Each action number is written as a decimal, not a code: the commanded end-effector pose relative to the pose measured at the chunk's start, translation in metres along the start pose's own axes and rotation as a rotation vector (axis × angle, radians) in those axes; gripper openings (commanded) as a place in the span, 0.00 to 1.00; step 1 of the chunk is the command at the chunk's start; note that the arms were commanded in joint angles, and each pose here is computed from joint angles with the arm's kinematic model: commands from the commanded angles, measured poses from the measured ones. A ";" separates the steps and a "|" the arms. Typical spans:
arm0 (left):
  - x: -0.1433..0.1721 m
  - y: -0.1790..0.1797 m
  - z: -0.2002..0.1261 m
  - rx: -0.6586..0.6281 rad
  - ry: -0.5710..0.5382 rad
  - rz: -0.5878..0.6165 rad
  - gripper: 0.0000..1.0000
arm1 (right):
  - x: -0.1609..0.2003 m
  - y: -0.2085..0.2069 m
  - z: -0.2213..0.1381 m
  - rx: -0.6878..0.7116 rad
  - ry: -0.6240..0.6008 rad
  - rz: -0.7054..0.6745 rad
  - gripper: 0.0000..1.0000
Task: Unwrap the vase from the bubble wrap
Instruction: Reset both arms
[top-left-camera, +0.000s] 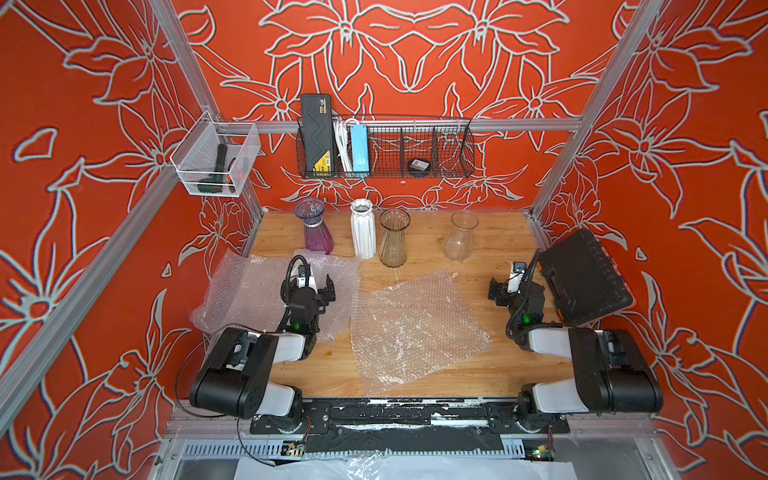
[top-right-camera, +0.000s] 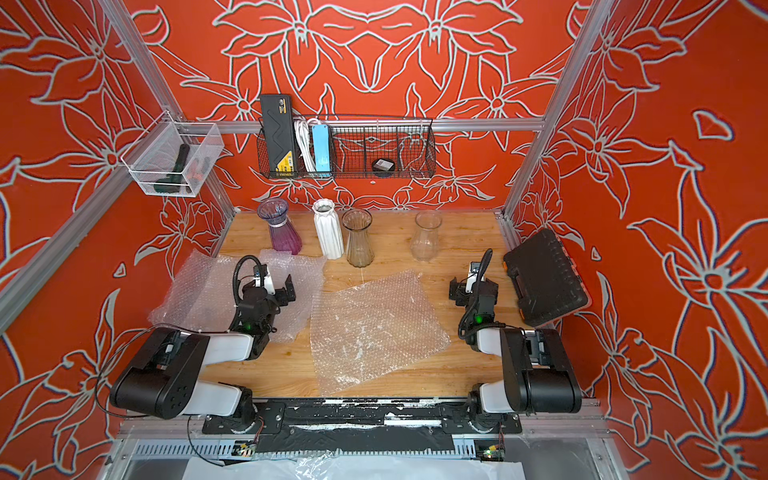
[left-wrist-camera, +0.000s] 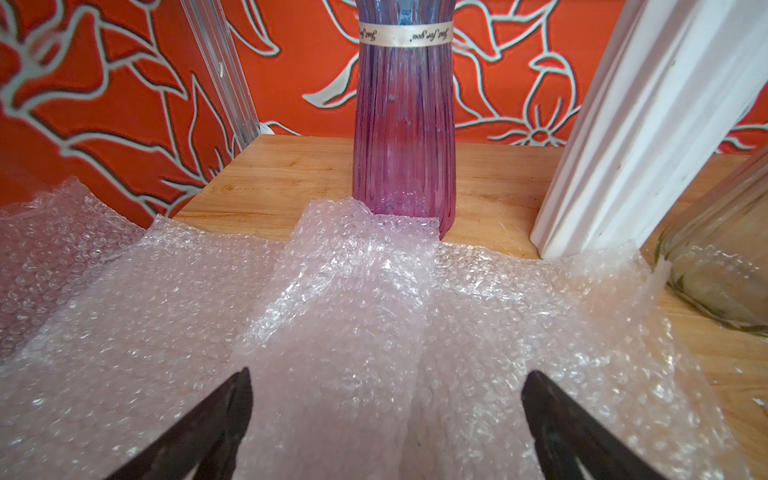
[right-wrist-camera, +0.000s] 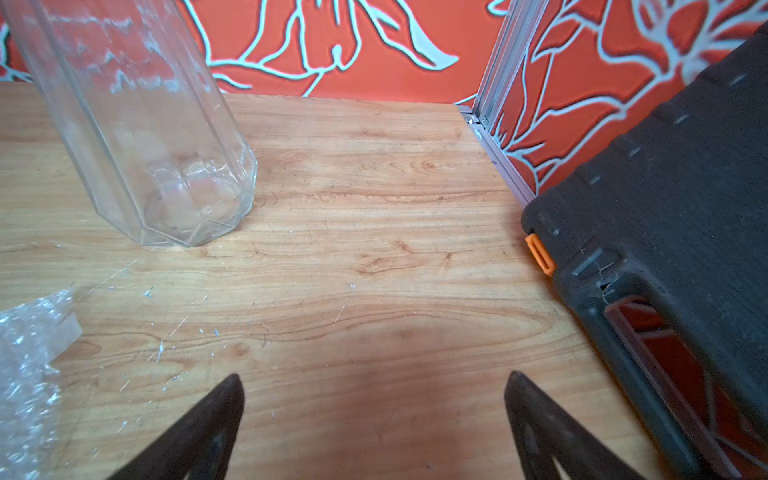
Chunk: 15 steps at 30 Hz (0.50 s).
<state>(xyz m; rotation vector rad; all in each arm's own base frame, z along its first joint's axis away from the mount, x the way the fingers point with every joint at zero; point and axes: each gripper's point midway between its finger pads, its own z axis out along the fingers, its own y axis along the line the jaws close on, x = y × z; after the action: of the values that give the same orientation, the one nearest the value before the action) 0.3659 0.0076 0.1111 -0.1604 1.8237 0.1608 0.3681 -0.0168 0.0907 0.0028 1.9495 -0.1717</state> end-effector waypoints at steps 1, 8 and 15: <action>-0.003 -0.002 0.004 -0.003 -0.002 0.007 1.00 | -0.005 0.002 0.002 -0.006 0.001 -0.018 0.98; -0.004 -0.002 0.004 -0.004 -0.003 0.007 1.00 | -0.005 0.009 0.003 -0.032 0.006 -0.039 0.98; -0.004 -0.002 0.005 -0.004 0.002 0.008 1.00 | -0.005 0.009 0.003 -0.033 0.005 -0.037 0.98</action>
<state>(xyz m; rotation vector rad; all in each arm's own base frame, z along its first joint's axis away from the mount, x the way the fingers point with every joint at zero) 0.3682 0.0074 0.1105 -0.1598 1.8310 0.1632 0.3658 -0.0118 0.0840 -0.0281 1.9796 -0.1639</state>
